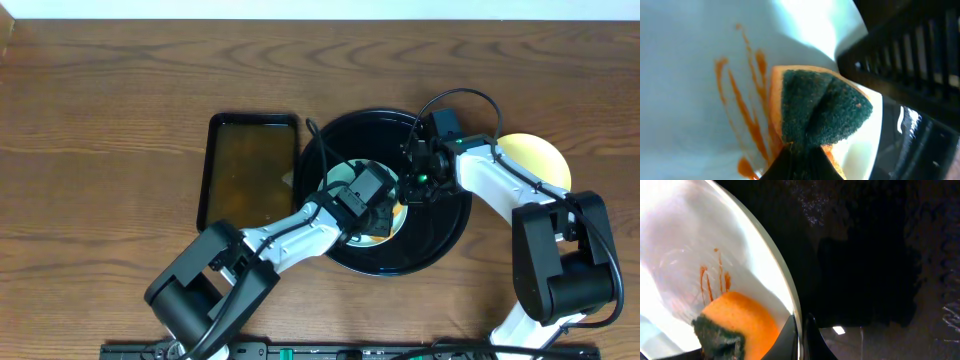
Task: Clean dirty plates on tray and stack at the side
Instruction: 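Grasp the last green plate rim with right gripper and scrub it with sponge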
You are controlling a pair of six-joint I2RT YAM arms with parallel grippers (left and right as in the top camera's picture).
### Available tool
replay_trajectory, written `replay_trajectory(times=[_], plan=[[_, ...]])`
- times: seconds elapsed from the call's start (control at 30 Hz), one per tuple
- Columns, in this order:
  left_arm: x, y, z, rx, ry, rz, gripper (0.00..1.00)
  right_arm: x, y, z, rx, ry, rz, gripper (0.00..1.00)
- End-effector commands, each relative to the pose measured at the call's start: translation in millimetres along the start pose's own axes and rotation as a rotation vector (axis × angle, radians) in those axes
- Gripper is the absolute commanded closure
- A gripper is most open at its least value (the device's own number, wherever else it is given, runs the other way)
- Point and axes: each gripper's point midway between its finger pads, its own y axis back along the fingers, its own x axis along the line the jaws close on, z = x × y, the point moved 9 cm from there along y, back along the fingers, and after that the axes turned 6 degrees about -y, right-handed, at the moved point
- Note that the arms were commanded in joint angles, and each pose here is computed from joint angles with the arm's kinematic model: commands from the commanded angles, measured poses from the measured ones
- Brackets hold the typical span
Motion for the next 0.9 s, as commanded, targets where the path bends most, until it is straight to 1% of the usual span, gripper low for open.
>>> replay_trajectory(times=[0.0, 0.07, 0.2, 0.27, 0.33, 0.4, 0.47, 0.53, 0.6, 0.73, 0.8, 0.87], plan=[[33.9, -22.6, -1.5, -0.067, 0.024, 0.249, 0.92, -3.2, -10.6, -10.9, 0.050, -0.010, -0.051, 0.99], [45.6, -28.7, 3.8, -0.084, 0.051, 0.265, 0.92, -2.1, -11.0, -12.2, 0.056, -0.006, -0.053, 0.99], [69.0, -25.4, 13.5, -0.091, 0.111, 0.297, 0.92, 0.6, -12.0, -13.2, 0.058, 0.006, -0.053, 0.99], [83.1, -21.9, 9.8, -0.027, 0.155, 0.304, 0.92, 0.6, -12.1, -13.2, 0.057, 0.008, -0.057, 0.99], [86.2, -19.8, -1.1, 0.090, 0.210, 0.233, 0.93, -1.4, -12.0, -12.5, 0.049, 0.008, -0.081, 0.99], [77.7, -19.2, -10.2, 0.196, 0.289, 0.106, 0.93, -2.4, -11.8, -12.2, 0.045, 0.008, -0.093, 0.99], [68.7, -18.9, -15.0, 0.253, 0.335, 0.026, 0.93, -2.7, -11.9, -11.3, 0.039, 0.010, -0.097, 0.99], [64.7, -17.0, -18.1, 0.275, 0.330, 0.014, 0.93, -2.6, -11.9, -11.3, 0.039, 0.010, -0.097, 0.99], [65.1, -12.2, -13.8, 0.246, 0.309, 0.029, 0.93, -2.6, -11.9, -11.5, 0.040, 0.010, -0.097, 0.99], [59.2, 27.2, 15.4, 0.044, 0.137, 0.091, 0.93, -2.7, -11.8, -11.5, 0.040, 0.009, -0.098, 0.99], [52.7, 43.0, 23.3, -0.019, 0.116, 0.090, 0.93, -2.6, -11.9, -11.6, 0.041, 0.009, -0.098, 0.99], [50.0, 45.8, 23.2, -0.024, 0.136, 0.085, 0.93, -2.6, -11.9, -11.7, 0.041, 0.009, -0.098, 0.99]])
